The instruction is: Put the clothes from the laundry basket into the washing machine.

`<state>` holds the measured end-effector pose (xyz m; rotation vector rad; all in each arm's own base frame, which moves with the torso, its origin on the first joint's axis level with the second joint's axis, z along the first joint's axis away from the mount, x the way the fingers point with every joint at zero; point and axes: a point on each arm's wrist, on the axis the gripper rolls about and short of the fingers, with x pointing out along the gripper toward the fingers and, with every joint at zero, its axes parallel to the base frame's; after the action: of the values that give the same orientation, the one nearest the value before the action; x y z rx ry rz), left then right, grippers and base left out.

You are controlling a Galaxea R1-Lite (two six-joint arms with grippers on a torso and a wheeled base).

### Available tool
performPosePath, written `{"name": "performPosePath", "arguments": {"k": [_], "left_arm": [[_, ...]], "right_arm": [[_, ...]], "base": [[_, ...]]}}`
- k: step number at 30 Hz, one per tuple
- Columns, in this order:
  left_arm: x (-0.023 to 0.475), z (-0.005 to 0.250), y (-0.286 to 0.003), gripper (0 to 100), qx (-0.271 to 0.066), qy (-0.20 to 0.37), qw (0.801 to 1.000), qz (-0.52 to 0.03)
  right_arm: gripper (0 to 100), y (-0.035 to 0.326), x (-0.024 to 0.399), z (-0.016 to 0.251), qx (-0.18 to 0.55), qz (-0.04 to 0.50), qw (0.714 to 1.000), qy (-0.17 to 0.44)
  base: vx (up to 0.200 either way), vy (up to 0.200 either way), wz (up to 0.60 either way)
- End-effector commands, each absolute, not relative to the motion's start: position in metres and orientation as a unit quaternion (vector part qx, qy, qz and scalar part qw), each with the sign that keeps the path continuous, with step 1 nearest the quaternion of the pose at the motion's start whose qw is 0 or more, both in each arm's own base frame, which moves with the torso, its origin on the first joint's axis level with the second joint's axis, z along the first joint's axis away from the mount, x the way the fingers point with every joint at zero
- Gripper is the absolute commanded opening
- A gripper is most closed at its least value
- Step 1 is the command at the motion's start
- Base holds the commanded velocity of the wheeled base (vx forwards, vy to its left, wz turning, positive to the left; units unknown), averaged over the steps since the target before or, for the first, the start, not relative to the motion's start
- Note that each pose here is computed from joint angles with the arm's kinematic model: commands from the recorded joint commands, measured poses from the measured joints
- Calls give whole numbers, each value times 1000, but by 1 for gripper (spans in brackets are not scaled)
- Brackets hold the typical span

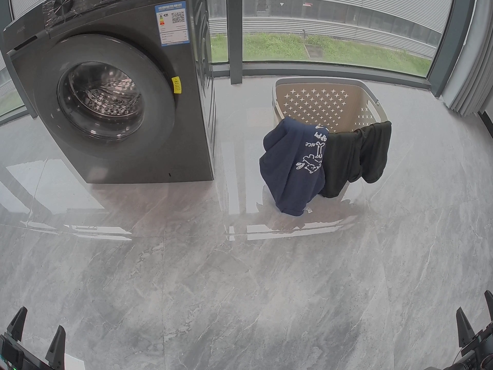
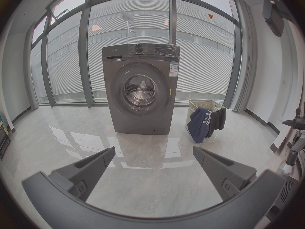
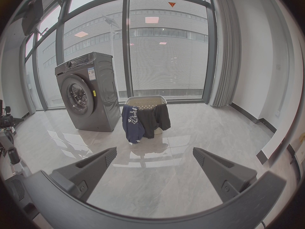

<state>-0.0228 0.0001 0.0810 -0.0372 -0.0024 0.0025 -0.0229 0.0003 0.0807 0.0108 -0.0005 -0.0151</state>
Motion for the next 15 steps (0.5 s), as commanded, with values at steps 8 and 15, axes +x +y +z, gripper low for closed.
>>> {"name": "performPosePath", "arguments": {"k": [8,15], "left_arm": [[-22,76,0,100,-21,4,1000,2],[-22,76,0,100,-20,3,1000,2]], "right_arm": [[100,0,-22,76,5,-8,1000,8],[100,0,-22,76,5,-9,1000,7]], "base": [[0,0,0],[0,-114,0]]}}
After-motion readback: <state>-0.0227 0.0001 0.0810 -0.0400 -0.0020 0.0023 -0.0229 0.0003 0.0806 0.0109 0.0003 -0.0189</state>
